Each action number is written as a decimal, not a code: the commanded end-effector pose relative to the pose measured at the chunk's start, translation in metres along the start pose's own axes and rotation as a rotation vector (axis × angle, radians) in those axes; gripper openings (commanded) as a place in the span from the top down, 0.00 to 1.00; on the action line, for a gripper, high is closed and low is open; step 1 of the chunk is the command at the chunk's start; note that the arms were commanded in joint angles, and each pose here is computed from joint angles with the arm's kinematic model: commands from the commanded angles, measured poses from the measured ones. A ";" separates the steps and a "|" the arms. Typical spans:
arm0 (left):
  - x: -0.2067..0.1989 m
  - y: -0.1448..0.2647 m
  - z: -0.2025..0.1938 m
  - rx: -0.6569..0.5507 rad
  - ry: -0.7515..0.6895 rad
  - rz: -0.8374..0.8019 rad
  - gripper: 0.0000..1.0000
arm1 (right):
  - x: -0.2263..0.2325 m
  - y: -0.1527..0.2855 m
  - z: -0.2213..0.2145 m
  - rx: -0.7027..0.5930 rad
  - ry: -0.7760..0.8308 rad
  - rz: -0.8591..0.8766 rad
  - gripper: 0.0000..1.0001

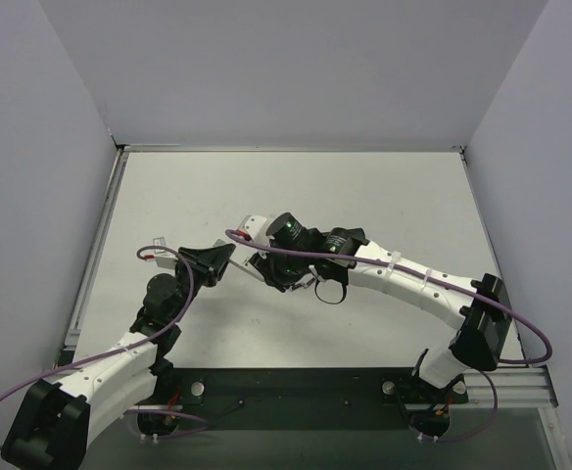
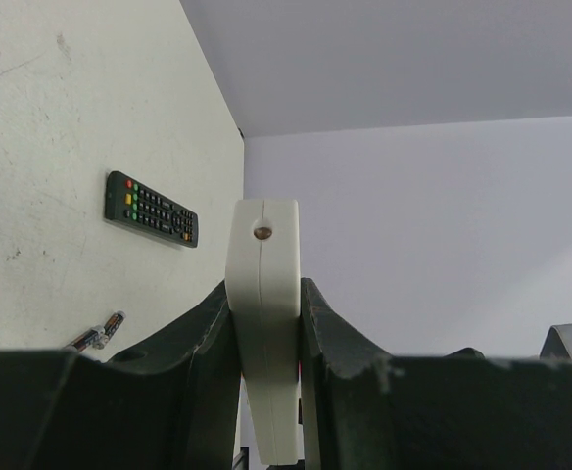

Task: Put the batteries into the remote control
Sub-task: Remove the battery cover from the remote control.

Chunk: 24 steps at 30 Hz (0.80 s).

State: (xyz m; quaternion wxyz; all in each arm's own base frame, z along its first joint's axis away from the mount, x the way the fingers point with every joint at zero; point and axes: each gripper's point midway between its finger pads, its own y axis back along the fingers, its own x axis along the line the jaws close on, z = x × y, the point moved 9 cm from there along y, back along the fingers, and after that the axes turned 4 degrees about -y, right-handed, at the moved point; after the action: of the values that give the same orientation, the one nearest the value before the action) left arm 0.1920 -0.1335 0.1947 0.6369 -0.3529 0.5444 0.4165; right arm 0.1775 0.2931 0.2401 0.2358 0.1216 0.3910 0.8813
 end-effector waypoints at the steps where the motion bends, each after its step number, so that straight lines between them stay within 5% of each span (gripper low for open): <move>1: -0.017 0.000 0.003 -0.011 -0.005 -0.077 1.00 | 0.003 0.009 0.009 -0.019 0.015 -0.008 0.87; 14: -0.004 -0.005 0.006 -0.025 -0.124 -0.033 1.00 | 0.001 0.028 -0.034 0.020 -0.038 -0.078 0.99; 24: 0.005 0.005 0.025 -0.046 -0.190 -0.011 1.00 | -0.027 0.033 -0.103 0.062 -0.400 -0.432 1.00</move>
State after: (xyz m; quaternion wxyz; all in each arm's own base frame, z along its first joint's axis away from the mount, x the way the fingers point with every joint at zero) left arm 0.1996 -0.1189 0.1815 0.6562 -0.3210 0.5010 0.4641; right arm 0.1469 0.2211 0.2090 0.3716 0.1716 0.4018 0.8192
